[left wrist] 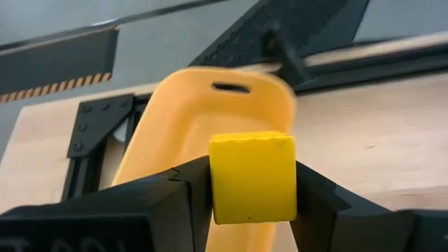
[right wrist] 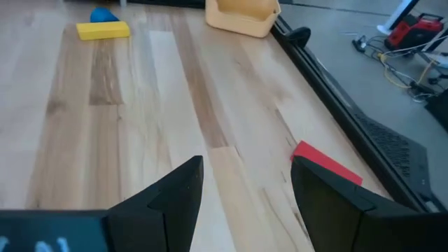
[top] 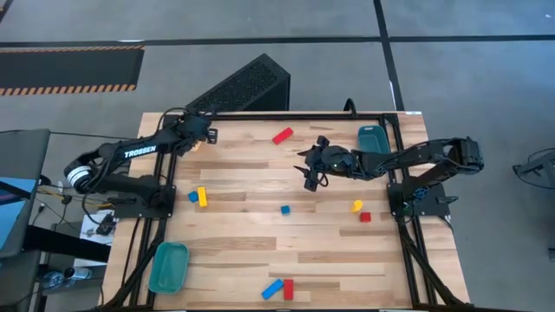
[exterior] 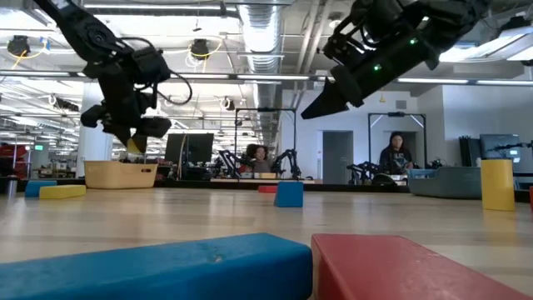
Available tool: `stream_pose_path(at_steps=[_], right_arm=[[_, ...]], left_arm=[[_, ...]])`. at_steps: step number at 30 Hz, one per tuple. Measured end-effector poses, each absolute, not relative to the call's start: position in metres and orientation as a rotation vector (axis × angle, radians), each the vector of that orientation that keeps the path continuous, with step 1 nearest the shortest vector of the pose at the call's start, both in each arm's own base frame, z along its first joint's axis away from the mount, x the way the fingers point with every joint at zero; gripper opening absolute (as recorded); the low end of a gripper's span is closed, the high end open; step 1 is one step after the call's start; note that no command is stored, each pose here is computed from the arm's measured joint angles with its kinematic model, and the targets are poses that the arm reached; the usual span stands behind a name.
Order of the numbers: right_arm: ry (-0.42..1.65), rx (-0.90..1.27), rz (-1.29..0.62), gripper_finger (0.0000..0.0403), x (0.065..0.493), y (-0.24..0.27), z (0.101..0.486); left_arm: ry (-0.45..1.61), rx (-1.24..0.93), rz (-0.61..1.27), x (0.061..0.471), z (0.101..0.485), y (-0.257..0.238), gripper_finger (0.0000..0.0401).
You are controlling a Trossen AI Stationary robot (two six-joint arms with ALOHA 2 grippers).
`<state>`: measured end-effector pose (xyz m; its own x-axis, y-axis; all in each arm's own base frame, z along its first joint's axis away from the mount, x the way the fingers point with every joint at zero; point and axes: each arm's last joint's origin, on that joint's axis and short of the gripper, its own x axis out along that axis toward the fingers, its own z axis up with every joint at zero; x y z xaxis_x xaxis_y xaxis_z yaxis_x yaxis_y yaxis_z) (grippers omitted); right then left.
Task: Sort & place blocks by color
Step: Put the top center yellow block into the yellow bin
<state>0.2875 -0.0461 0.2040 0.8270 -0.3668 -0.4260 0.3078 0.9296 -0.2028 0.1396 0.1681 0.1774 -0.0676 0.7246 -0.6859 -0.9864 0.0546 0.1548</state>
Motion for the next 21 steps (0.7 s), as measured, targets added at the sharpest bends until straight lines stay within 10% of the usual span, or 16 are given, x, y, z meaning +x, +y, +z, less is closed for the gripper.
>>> stream_pose_path(at_steps=[21], right_arm=[[0.480, -0.128, -0.366, 0.0240, 0.287, -0.046, 0.204]], left_arm=[[0.854, -0.518, 1.543, 0.140, 0.146, 0.196, 0.0129]])
